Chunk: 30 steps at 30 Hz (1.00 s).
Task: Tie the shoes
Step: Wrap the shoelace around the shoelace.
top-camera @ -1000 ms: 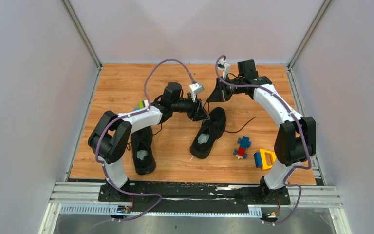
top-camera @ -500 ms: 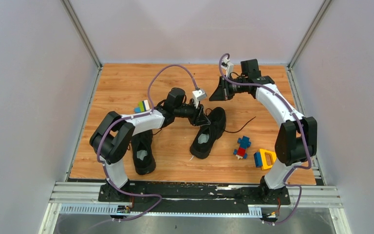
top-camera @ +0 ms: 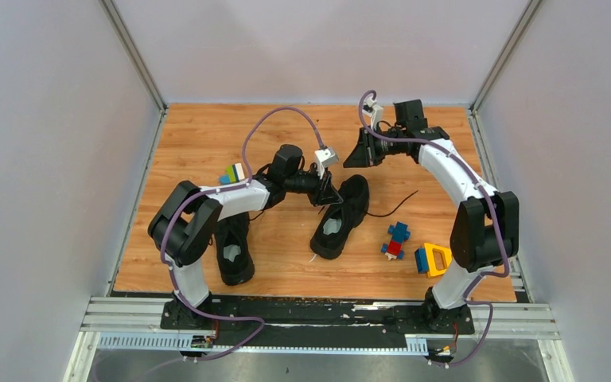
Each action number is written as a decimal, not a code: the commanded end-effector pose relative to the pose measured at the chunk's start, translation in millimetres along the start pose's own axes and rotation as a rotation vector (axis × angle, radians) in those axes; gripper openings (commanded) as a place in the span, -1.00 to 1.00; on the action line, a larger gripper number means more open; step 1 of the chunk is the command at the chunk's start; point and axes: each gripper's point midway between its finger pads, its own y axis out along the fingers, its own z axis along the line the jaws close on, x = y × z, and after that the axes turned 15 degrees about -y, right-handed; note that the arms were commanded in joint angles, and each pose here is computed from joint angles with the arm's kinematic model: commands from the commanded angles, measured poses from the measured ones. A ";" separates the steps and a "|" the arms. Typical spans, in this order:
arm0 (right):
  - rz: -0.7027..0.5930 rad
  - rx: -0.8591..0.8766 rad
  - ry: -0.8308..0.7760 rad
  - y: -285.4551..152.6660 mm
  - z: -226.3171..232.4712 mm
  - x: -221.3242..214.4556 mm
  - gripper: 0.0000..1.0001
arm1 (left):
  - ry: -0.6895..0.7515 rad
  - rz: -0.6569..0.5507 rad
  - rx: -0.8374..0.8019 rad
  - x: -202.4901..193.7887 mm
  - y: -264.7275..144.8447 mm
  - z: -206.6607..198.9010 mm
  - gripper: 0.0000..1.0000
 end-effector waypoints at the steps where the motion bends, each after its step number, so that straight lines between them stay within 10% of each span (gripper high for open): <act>1: -0.006 -0.029 -0.052 -6.1 0.0 -4.4 -0.62 | 0.033 -0.039 -0.027 12.3 0.9 -3.3 -0.53; 12: 0.058 0.003 -0.064 -4.1 7.8 -31.6 -0.29 | 0.018 -0.048 -0.042 17.8 3.0 -6.0 -0.58; 30: 0.059 0.048 -0.059 -5.5 15.1 -25.5 -1.00 | 0.018 -0.050 -0.026 21.4 4.1 -3.1 -0.52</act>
